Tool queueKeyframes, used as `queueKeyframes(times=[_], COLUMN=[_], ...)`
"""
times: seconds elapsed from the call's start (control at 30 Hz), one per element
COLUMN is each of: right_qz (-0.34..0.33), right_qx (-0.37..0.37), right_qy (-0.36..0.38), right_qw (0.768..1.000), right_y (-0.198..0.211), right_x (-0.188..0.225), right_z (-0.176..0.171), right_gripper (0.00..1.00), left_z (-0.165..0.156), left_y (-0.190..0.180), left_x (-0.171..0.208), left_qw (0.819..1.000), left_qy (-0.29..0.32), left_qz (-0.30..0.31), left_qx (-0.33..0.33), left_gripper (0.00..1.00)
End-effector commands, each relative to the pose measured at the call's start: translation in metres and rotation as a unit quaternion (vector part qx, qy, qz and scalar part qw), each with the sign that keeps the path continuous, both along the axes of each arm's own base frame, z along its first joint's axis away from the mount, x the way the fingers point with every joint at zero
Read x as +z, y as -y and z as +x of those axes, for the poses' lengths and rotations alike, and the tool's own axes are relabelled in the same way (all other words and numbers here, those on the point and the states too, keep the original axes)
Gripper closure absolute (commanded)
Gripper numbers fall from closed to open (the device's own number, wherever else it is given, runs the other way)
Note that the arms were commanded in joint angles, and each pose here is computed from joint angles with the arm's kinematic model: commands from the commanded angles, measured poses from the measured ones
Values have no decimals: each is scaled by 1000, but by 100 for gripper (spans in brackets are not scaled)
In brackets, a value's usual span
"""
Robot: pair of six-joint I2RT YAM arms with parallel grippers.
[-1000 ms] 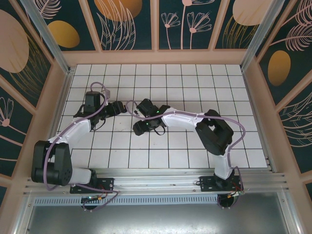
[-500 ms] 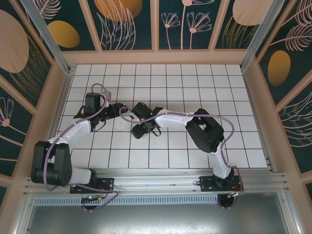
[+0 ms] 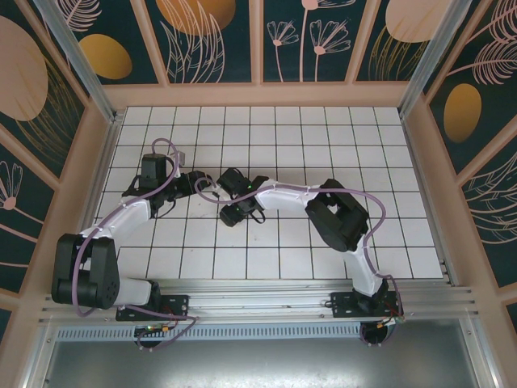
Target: Insert wireless bluetooth earbuds into charging case
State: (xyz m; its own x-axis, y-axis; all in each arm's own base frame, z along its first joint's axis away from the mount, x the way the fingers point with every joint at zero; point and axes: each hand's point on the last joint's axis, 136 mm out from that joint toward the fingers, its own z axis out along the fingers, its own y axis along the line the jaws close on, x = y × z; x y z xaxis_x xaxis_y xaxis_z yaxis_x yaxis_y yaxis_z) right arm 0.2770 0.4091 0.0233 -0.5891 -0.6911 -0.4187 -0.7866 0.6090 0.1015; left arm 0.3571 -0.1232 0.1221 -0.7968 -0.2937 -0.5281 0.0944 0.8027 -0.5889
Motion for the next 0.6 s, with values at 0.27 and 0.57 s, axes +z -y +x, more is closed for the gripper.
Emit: queueKeyframes(times=[0.27, 0.57], right_qz=[58, 157], right_qx=[-7, 21], right_qy=[62, 171], right_qw=[996, 972], right_y=[25, 38], right_x=[53, 153], right_z=[6, 0], right_gripper=[55, 55], left_z=[-17, -43], left_y=[31, 57], left_x=[50, 125], left_qw=[990, 954], left_qy=[77, 169], left_qz=[-79, -160], left_qx=[-91, -190], left_gripper=[42, 41])
